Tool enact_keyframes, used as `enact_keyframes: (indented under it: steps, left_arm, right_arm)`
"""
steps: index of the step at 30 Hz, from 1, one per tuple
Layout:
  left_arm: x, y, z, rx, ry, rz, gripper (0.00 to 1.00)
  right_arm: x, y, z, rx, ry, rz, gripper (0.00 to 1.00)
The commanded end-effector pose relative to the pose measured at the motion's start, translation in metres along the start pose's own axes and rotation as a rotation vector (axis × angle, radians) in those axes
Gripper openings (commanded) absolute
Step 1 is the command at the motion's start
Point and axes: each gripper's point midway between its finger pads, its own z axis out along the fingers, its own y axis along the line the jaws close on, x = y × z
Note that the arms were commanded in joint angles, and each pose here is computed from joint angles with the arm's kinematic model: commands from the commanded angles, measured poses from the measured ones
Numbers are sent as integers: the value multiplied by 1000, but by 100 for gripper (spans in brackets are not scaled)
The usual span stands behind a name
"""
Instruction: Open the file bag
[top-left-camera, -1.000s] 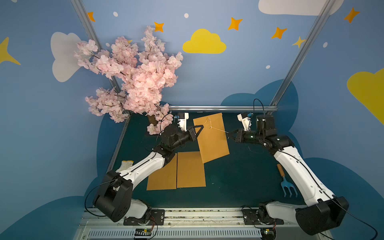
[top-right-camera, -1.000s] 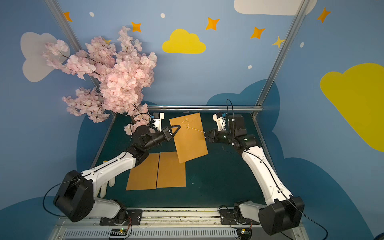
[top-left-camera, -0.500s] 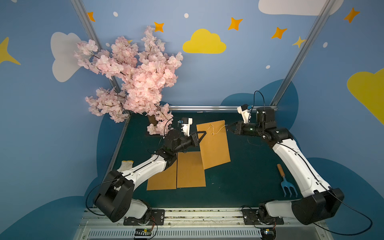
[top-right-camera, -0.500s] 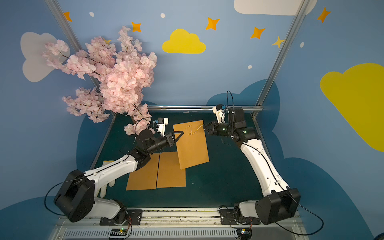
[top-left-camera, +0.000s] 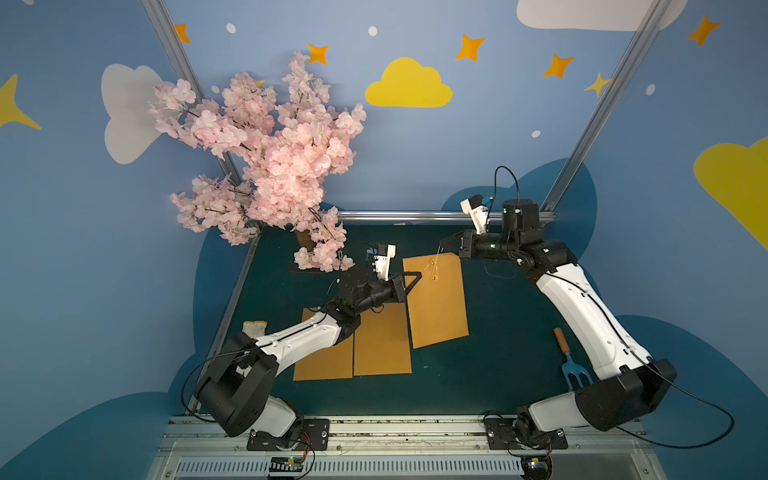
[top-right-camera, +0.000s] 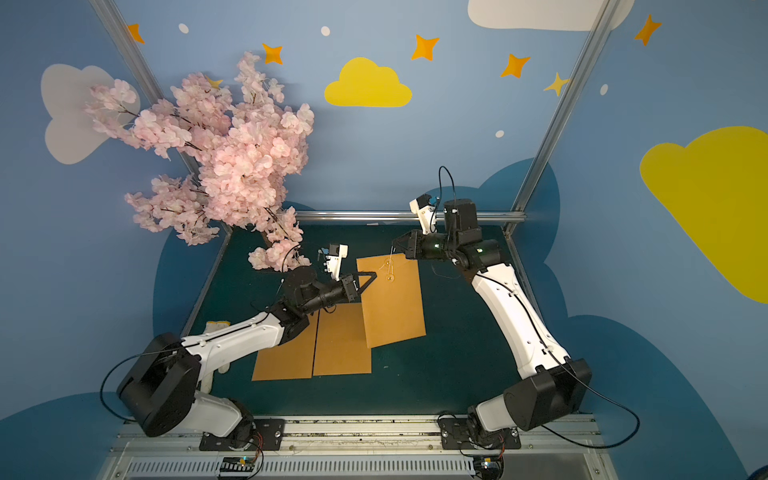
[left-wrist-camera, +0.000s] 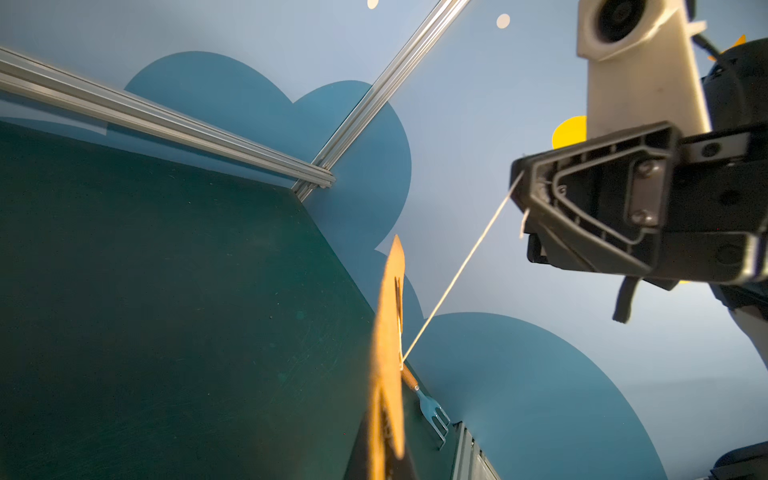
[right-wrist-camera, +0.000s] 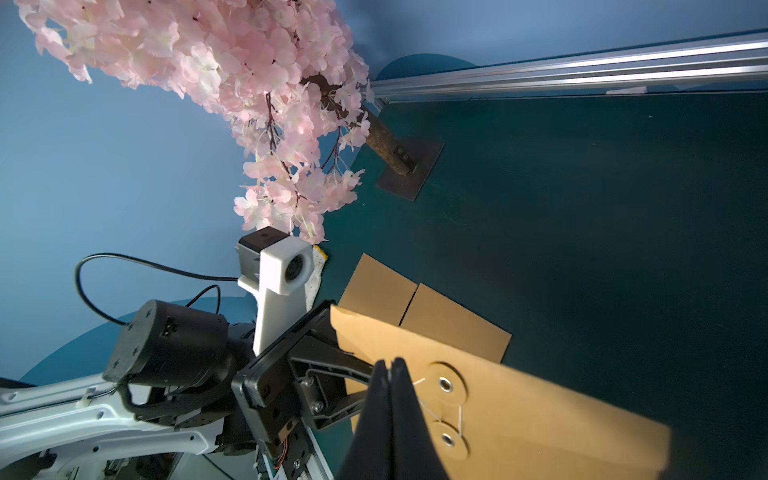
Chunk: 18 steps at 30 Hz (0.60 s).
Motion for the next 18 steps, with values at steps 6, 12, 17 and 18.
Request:
enact_keyframes:
  steps: [6, 12, 17, 18]
  left_arm:
    - [-16, 1, 12, 0, -41, 5, 3]
    - [-39, 0, 15, 7, -90, 6, 2]
    - [-60, 3, 14, 15, -139, -18, 3]
    - [-63, 4, 14, 14, -147, -23, 3]
  right_arm:
    - [17, 37, 19, -113, 63, -48, 0]
    - [36, 44, 20, -119, 88, -51, 0]
    - [54, 42, 22, -118, 108, -30, 0]
    - [58, 42, 23, -120, 109, -26, 0]
